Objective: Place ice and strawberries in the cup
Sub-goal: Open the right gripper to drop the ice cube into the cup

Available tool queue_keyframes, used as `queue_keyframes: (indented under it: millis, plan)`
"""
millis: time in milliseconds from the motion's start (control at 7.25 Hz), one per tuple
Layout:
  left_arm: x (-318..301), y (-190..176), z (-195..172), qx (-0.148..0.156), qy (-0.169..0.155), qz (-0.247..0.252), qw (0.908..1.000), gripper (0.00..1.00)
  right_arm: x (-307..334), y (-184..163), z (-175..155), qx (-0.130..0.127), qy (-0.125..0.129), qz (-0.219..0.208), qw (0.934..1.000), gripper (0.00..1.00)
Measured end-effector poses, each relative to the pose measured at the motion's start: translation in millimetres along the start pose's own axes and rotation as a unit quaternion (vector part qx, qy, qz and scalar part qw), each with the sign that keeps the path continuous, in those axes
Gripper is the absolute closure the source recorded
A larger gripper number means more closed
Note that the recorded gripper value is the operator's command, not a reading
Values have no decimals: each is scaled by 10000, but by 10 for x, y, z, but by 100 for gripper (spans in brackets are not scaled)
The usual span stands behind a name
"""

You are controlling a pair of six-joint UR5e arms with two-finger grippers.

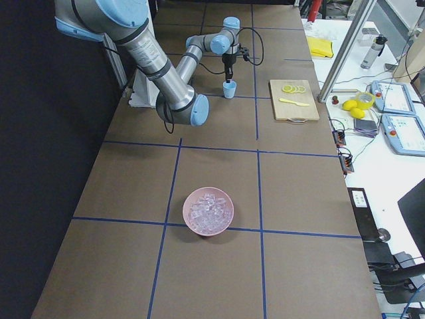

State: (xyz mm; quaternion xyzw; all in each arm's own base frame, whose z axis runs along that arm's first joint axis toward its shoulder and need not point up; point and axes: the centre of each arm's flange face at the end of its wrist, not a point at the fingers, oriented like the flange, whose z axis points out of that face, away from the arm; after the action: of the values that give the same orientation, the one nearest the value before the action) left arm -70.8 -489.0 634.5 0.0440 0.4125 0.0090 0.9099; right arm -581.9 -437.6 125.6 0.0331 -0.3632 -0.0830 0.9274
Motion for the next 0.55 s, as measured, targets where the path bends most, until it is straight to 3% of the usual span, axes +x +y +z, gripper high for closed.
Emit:
queue_keyframes:
  millis: [138,551]
  plan:
    - [4,-5,-3,3,0,4,10000,0,-2,6,6,-3,2,-2,10000,34]
    - [7,-17,-6,7,0,9,10000,0,-16,17,2,0,-5,-7,10000,32]
